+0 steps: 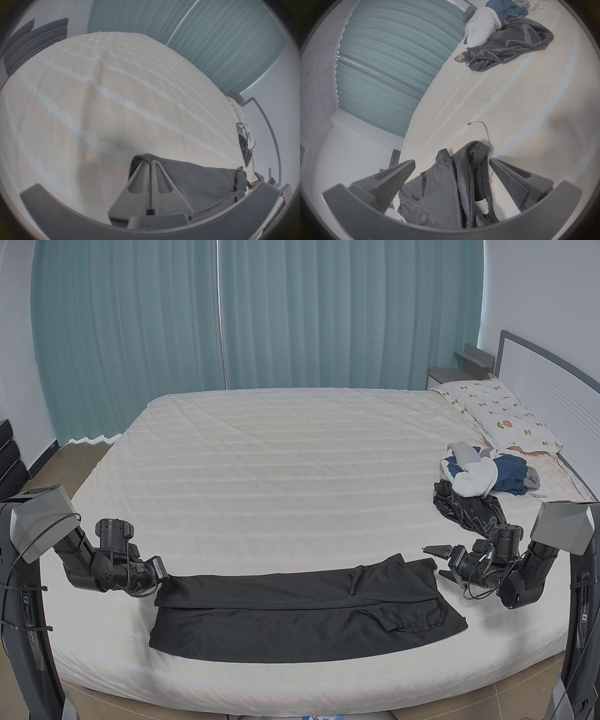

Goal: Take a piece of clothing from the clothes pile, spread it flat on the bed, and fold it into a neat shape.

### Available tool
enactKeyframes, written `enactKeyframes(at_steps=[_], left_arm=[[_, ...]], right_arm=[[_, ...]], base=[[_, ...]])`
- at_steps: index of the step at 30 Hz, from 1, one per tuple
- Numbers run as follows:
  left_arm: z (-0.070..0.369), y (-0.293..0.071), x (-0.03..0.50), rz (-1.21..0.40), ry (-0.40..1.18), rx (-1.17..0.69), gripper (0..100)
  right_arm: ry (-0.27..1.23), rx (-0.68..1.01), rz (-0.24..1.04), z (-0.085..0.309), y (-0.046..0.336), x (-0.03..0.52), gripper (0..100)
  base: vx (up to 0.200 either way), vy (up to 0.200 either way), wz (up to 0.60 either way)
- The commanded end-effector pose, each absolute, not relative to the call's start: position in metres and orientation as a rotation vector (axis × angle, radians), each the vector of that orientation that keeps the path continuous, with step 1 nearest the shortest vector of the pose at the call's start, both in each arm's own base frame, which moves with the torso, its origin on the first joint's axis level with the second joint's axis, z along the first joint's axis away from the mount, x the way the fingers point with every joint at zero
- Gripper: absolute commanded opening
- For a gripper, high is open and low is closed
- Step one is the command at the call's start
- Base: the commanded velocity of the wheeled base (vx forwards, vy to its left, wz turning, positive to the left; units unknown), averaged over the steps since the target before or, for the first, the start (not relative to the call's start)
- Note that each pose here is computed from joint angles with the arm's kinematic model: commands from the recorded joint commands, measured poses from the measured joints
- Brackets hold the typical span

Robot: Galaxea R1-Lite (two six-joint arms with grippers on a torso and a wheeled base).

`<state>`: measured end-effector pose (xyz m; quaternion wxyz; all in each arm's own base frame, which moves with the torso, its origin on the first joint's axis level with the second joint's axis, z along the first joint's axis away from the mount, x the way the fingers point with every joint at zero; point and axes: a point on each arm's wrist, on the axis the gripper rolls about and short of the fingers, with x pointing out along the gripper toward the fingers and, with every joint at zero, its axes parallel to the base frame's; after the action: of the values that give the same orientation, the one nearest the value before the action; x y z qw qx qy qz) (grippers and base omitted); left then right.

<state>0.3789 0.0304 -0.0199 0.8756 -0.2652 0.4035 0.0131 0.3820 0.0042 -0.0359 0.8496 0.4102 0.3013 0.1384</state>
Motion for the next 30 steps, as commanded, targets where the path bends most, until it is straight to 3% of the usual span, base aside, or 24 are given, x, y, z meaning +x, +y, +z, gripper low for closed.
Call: enactKeyframes(at_steps=[1,8,9,30], left_arm=[[-0.02,0.034,0.378,0.044,0.84,-0.57,0],[-0.02,0.037,0.378,0.053,0.839,-0.576,0],[-0.02,0.037,0.378,0.053,0.839,-0.576,0],[-0.017,0.045,0.38,0.082,0.818,-0.61,0]], right_arm=[[0.624,0.855,0.285,-0.036,0.007,0.385,100],[0.629,0.844,0.304,-0.04,0.017,0.389,100],[0.629,0.843,0.303,-0.041,0.017,0.39,0],[0.505,0.809,0.228,-0.048,0.007,0.4,0]], base=[[0.0,0.0,0.0],[0.0,0.0,0.0],[0.0,0.0,0.0],[0.0,0.0,0.0]])
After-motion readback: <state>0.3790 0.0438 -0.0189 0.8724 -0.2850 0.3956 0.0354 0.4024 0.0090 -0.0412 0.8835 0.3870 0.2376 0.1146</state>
